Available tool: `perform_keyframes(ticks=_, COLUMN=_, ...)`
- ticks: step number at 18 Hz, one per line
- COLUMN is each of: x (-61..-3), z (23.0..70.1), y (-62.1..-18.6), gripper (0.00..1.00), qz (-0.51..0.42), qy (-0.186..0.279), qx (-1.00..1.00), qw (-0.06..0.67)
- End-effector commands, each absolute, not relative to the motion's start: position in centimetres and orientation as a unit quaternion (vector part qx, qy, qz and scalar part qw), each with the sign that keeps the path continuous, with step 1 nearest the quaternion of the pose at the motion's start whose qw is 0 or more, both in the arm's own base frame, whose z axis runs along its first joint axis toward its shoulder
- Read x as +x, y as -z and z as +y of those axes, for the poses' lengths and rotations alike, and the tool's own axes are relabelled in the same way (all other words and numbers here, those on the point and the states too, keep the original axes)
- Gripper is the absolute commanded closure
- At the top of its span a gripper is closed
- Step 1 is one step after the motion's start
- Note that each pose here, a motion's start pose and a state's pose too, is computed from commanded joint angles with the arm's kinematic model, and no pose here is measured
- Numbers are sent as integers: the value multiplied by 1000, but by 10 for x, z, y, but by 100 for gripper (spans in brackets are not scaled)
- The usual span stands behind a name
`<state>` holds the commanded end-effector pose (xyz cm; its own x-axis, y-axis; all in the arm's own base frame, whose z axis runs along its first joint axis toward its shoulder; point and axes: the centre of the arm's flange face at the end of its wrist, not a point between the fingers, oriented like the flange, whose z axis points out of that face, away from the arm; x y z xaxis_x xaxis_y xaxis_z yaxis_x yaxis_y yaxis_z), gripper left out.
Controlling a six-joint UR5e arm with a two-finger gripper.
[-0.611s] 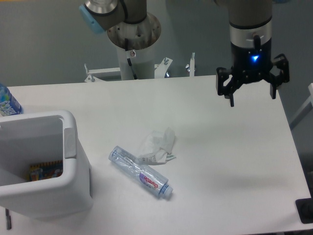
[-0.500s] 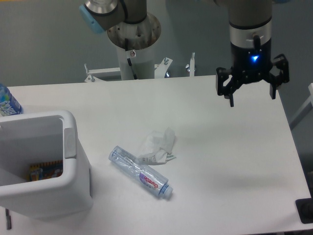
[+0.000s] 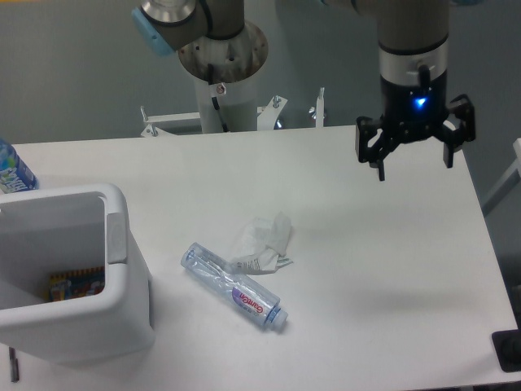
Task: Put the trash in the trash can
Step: 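Move the open gripper toward the crumpled white tissue, then lower the gripper onto the white tissue and close on it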
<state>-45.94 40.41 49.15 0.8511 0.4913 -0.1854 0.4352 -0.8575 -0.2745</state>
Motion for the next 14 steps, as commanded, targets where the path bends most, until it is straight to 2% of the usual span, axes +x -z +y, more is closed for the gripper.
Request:
perform_keyframes(ticks=5, x=-436, z=421, y=-435, gripper=0, qz=-223, qy=-117, qx=-960, qw=119)
perform_keyframes(ticks=10, x=-405, z=427, y=-373, gripper=0, qz=-193, qy=-80, qx=-974, qw=84)
perform_keyframes(ticks=14, x=-382, z=423, y=-333, gripper=0, qz=-94, qy=-56, qx=-993, qw=51)
